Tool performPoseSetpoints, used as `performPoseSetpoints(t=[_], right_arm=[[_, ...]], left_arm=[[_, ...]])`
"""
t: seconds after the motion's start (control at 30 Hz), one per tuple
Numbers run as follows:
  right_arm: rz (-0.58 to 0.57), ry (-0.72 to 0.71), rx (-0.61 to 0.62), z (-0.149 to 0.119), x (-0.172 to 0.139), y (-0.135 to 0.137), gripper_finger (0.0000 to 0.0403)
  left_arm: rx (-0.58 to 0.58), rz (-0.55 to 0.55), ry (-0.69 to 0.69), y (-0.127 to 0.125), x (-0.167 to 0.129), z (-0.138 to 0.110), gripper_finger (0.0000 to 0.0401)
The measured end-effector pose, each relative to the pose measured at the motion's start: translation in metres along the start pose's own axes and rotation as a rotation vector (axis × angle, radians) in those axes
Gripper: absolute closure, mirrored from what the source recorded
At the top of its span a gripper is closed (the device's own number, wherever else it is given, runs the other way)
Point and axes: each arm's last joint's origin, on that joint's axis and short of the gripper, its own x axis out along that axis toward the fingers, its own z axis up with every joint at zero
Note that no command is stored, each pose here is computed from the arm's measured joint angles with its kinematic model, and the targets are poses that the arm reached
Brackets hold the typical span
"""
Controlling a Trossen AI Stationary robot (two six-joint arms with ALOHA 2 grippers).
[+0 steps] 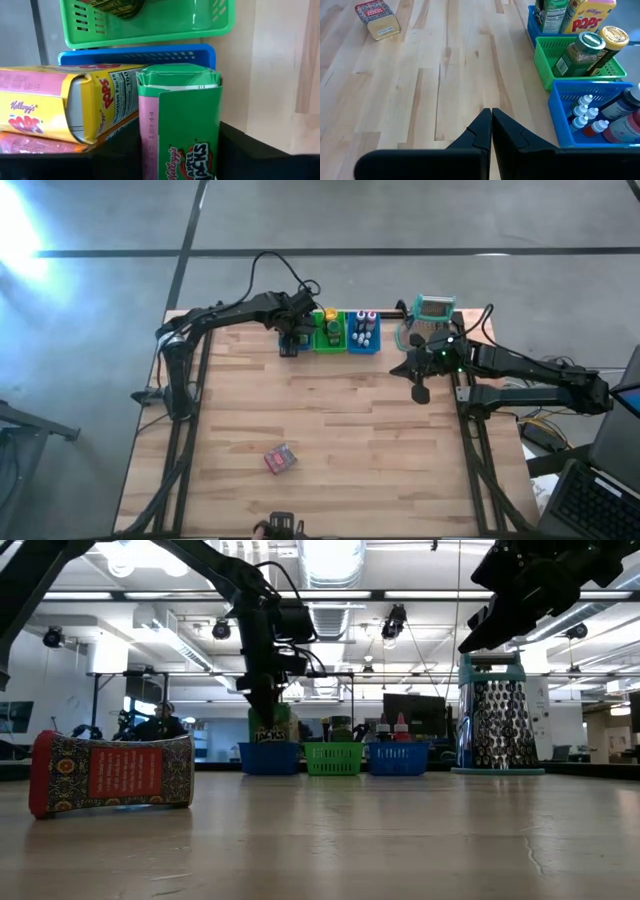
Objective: Pick & Place Kitchen Items
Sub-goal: Put the green cereal box into the left blue bin, then put the red seasoning can into the green bin
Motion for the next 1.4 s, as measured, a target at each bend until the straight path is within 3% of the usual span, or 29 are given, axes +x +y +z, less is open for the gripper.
performPoseSetpoints(t=[0.33,0.73,0.93,1.13,1.4], right_arm=[[-0.001,0.000,0.000,0.000,0.000,0.000,0.0394],[-0.001,0.000,-0.001,0.000,0.000,0.000,0.0394],[-0.001,0.000,-0.003,0.000,0.000,0.000,0.0394],[-0.001,-0.001,-0.004,0.000,0.000,0.000,0.0394],[-0.001,0.000,0.003,0.000,0.000,0.000,0.0394]], left_arm=[[0.015,0.035,-0.003,0.004,-0.007,0.004,0.0160],[-0.002,0.092,0.048,0.017,-0.053,0.013,0.0159],[-0.083,0.110,0.041,0.016,-0.091,0.017,0.0160],[-0.147,0.080,-0.040,-0.010,-0.128,0.015,0.0160],[-0.225,0.008,-0.141,-0.082,-0.168,0.013,0.0162]])
